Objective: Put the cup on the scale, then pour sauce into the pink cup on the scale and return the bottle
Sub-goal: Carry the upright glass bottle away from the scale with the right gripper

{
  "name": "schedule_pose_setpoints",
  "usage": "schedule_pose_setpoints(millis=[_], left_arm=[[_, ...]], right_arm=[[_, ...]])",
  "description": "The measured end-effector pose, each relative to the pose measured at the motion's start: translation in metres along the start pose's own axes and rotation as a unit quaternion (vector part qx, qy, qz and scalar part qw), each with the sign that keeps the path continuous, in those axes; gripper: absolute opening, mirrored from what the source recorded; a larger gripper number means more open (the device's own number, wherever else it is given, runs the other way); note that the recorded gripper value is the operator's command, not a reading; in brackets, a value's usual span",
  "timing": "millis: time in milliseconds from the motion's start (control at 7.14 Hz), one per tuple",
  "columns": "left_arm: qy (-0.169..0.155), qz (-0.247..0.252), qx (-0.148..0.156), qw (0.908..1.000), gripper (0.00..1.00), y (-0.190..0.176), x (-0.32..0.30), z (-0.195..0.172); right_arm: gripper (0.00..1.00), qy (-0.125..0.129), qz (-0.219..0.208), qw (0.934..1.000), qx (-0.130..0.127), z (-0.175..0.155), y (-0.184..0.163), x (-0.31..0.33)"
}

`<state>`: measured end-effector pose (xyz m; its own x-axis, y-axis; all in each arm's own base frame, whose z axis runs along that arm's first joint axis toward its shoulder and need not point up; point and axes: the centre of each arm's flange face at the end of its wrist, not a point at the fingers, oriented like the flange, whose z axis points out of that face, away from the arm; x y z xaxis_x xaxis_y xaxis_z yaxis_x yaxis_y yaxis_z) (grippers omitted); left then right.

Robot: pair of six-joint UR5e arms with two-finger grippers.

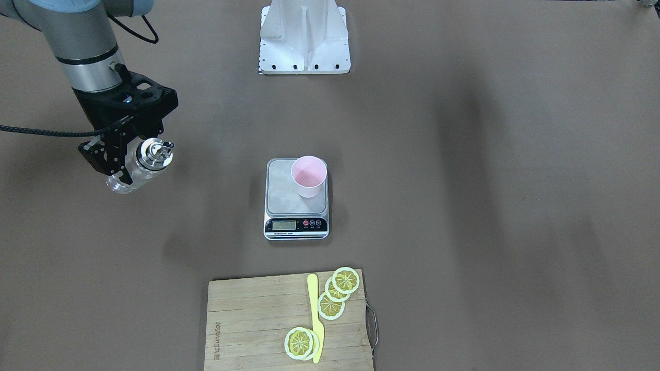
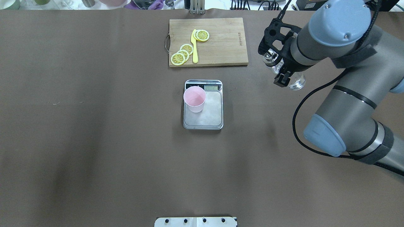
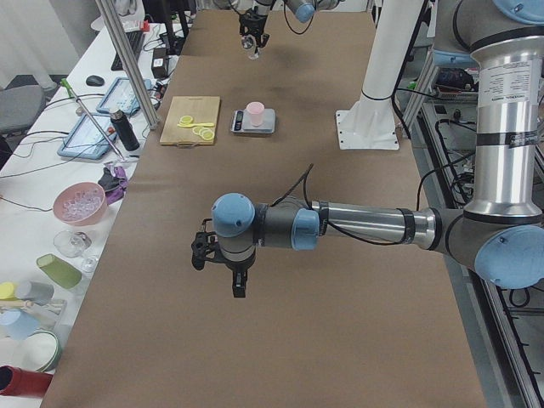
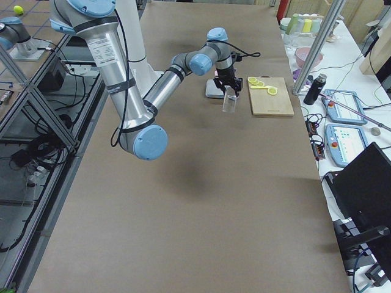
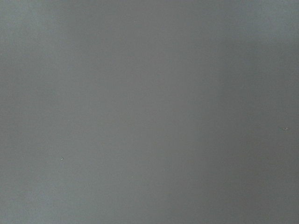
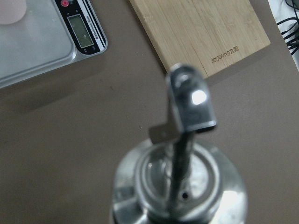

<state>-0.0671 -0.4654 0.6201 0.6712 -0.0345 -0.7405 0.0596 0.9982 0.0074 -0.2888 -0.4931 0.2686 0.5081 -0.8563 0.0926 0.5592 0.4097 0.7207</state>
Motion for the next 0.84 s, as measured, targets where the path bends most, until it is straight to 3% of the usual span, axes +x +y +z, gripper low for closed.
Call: schedule_pose_setpoints(millis=[420,840], left_arm=[[0.000,0.001,0.001,1.0000,0.98,-0.001,0.001,-0.001],[-0.001,0.002,0.001,1.0000,0.98,-0.002,0.001,-0.001]], right_arm=[[0.00,-0.024,-0.024,0.9989,0.033,0.007,0.065,0.024],[0.00,-0.056,-0.020,0.9969,0.052,0.006,0.105,0.048]])
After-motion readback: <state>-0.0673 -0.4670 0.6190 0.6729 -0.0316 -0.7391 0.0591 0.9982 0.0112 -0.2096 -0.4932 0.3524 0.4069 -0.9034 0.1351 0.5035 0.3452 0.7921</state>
